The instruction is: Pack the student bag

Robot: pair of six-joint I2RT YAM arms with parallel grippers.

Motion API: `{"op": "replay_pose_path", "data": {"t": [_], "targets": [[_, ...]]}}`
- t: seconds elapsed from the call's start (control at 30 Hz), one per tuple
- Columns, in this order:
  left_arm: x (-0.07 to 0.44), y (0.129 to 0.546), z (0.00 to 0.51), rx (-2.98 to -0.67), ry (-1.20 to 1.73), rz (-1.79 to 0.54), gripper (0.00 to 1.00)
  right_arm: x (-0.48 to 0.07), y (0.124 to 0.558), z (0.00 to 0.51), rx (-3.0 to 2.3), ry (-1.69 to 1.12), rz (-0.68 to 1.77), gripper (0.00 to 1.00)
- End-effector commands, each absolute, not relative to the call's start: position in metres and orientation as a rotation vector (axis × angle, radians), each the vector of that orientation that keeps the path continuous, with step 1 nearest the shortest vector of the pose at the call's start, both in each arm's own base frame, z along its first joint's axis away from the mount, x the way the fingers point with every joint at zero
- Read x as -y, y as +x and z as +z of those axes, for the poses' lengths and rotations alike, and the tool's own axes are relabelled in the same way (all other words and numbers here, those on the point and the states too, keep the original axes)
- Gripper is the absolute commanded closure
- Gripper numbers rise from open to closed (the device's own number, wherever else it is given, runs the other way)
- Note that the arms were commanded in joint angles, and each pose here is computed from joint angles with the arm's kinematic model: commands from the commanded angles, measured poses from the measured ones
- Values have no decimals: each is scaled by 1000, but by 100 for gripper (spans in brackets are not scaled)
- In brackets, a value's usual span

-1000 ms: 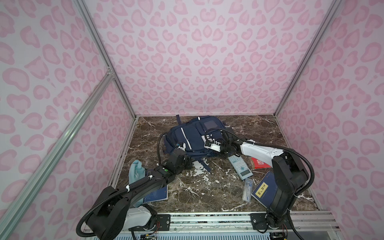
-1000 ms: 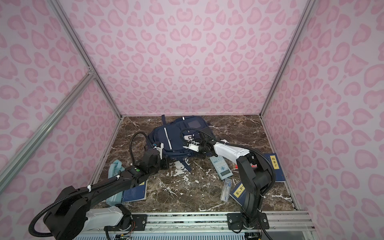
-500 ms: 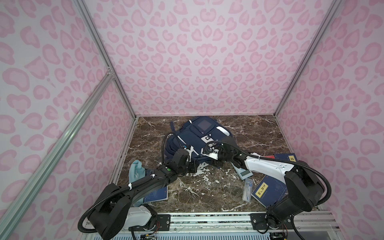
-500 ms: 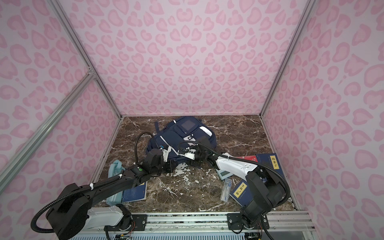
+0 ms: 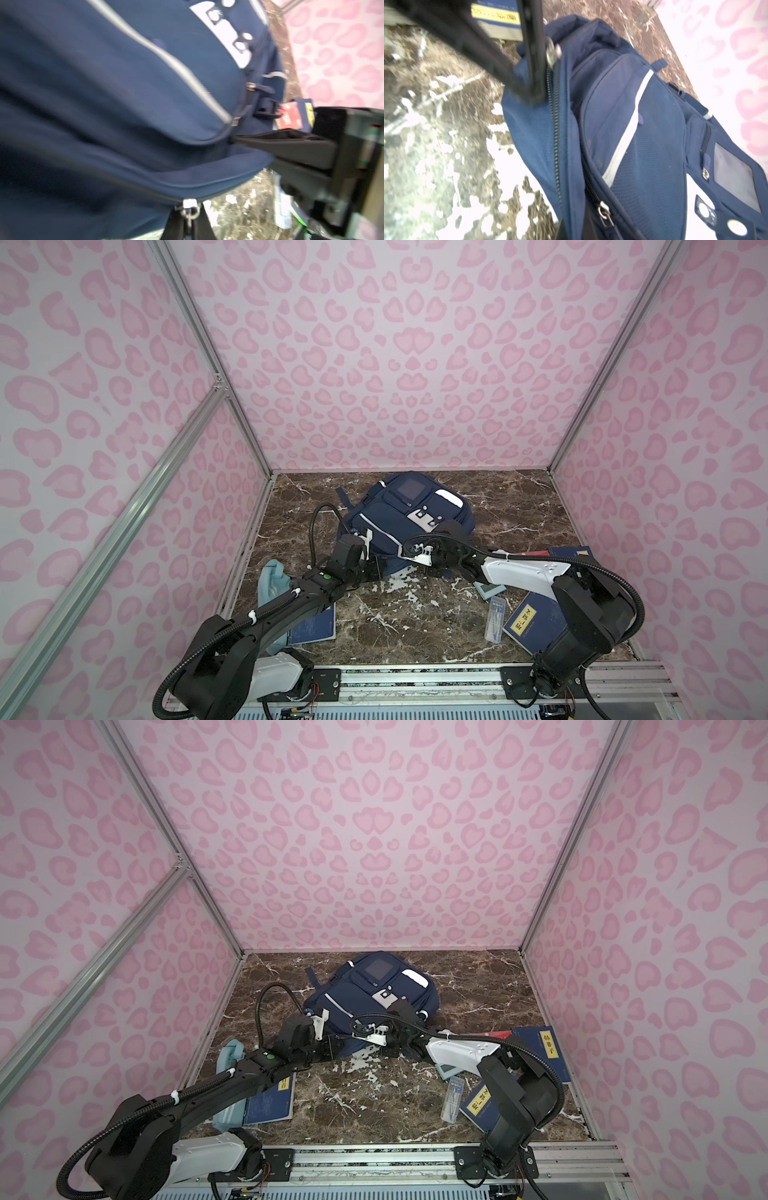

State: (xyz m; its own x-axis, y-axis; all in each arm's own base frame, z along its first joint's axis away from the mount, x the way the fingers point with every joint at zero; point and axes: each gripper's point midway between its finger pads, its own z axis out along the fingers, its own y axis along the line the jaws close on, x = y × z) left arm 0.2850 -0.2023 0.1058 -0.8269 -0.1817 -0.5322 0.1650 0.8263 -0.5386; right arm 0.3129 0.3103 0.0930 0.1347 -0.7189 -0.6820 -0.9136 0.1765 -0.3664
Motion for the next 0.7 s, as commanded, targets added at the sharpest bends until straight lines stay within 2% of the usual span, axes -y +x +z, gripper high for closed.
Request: {"op": "replay_pose_path", "data": {"t": [0.0,0.1,0.2,0.23,0.37,0.4,0.53,0.67], "targets": [[169,291,99,-2434,-38,-596,97,-286,332,99,-1659,-1520,216,100],[164,293,98,-2426,-48,-613,96,-266,344,99,-1679,-1478,174,100],[180,287,104,-2412,-14,-713,97,-246,368,90,-1743,-1430,71,99],[186,284,108,-2406,-1,-728,97,-243,375,88,-1764,-1406,60,91],[215,271,127,-2373,53,-837,97,-253,371,110,-1741,-1307,147,39],[224,268,131,-2364,66,-878,97,-259,363,119,-1718,-1299,177,34],[255,257,140,-2357,117,-971,97,-293,316,152,-1636,-1310,371,29],[270,257,144,-2351,137,-1018,97,-325,278,141,-1582,-1423,414,32]]}}
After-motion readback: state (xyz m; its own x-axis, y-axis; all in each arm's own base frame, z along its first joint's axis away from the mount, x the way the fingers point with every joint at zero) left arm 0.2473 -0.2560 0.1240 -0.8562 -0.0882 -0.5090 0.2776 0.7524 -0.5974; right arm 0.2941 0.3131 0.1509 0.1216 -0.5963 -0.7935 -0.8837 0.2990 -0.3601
